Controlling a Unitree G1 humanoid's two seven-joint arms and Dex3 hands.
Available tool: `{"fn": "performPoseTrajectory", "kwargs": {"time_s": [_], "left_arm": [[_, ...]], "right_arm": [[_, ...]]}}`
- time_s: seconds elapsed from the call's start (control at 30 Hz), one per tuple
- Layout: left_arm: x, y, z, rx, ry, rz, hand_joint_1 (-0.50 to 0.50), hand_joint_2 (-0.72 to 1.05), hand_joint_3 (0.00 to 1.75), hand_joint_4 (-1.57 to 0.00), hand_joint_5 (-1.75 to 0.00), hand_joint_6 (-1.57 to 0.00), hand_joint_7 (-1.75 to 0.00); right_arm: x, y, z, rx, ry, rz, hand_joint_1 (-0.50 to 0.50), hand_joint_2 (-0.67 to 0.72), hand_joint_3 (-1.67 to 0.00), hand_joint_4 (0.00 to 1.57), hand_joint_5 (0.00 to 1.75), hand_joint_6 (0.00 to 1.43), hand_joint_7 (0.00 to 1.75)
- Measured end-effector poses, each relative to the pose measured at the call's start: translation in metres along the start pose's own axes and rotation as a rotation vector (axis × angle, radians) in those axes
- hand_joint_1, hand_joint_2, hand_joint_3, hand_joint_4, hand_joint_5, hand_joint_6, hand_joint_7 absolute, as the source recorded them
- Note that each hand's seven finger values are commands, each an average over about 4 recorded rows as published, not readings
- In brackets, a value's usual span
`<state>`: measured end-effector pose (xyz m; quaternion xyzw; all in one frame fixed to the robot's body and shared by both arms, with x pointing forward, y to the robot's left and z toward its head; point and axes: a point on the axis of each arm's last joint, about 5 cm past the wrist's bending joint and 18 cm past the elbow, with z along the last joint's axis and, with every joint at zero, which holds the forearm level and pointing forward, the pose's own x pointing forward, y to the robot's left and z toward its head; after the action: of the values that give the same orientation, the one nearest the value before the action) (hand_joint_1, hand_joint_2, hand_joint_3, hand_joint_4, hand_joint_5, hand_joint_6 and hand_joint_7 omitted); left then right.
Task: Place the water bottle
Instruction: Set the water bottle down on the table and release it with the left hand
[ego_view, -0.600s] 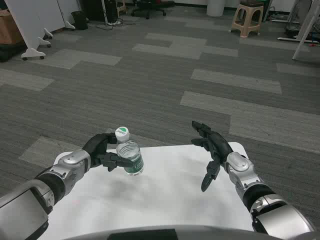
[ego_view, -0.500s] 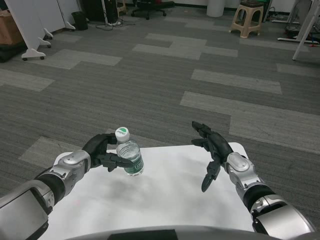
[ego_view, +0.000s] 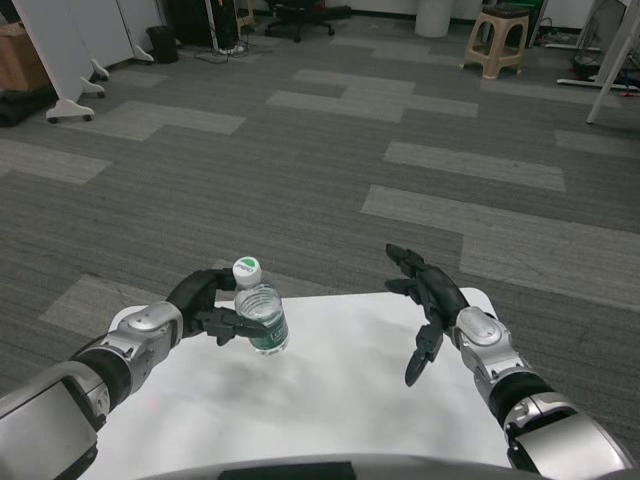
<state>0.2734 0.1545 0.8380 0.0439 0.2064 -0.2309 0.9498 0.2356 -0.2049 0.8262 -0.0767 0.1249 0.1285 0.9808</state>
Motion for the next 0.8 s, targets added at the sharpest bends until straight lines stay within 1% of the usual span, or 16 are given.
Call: {"fn": "performPoseTrajectory", "kwargs": {"time_s": [0.17, 0.27, 0.37, 0.43, 0.53, 0.57, 0.67, 0.7, 0.8], "left_arm": [[0.0, -0.003, -0.001, 0.05, -0.009, -0.014, 0.5, 0.6, 0.02, -1.53, -1.75, -1.26, -0.98], [0.0, -0.004, -0.003, 0.084, -0.008, -0.014, 0.5, 0.67, 0.0, -1.53, -1.75, -1.28, -0.94], [0.0, -0.006, -0.004, 0.107, -0.013, -0.013, 0.5, 0.69, 0.04, -1.53, -1.75, -1.28, -0.96], [-0.001, -0.007, -0.004, 0.133, -0.033, -0.012, 0.5, 0.69, 0.09, -1.53, -1.75, -1.28, -0.98], [-0.001, -0.009, -0.004, 0.171, -0.061, -0.014, 0.5, 0.69, 0.09, -1.53, -1.75, -1.28, -0.98], [-0.001, -0.01, -0.005, 0.179, -0.062, -0.015, 0.5, 0.69, 0.09, -1.53, -1.75, -1.28, -0.98], [-0.001, -0.01, -0.006, 0.197, -0.056, -0.015, 0.5, 0.69, 0.09, -1.53, -1.75, -1.28, -0.98], [-0.001, -0.01, -0.007, 0.203, -0.053, -0.014, 0.5, 0.69, 0.09, -1.53, -1.75, -1.28, -0.98], [-0.002, -0.01, -0.008, 0.222, -0.04, -0.016, 0.5, 0.69, 0.09, -1.53, -1.75, -1.28, -0.98]], "right_arm": [[0.0, 0.0, 0.0, 0.0, 0.0, 0.0, -0.12, 0.66, -0.16, 0.0, 0.87, 0.0, 0.0], [0.0, 0.0, 0.0, -0.001, 0.0, 0.0, -0.12, 0.66, -0.16, 0.0, 0.87, 0.0, 0.0], [0.0, 0.0, 0.0, -0.001, -0.001, 0.0, -0.12, 0.66, -0.1, 0.0, 0.87, 0.0, 0.0], [0.0, 0.0, 0.0, -0.001, -0.001, 0.0, -0.12, 0.66, -0.1, 0.0, 0.87, 0.0, 0.0], [0.0, 0.0, 0.001, -0.002, -0.003, 0.0, -0.12, 0.66, -0.08, 0.0, 0.87, 0.0, 0.0], [0.0, 0.0, 0.001, -0.002, -0.003, 0.0, -0.12, 0.66, -0.1, 0.0, 0.85, 0.0, 0.0], [0.0, 0.0, 0.001, -0.002, -0.003, 0.0, -0.12, 0.66, -0.16, 0.0, 0.85, 0.0, 0.0], [0.0, 0.0, 0.001, -0.002, -0.004, 0.0, -0.12, 0.66, -0.16, 0.0, 0.87, 0.0, 0.0], [0.0, -0.001, 0.001, -0.002, -0.004, 0.0, -0.12, 0.65, -0.16, 0.0, 0.87, 0.0, 0.0]]}}
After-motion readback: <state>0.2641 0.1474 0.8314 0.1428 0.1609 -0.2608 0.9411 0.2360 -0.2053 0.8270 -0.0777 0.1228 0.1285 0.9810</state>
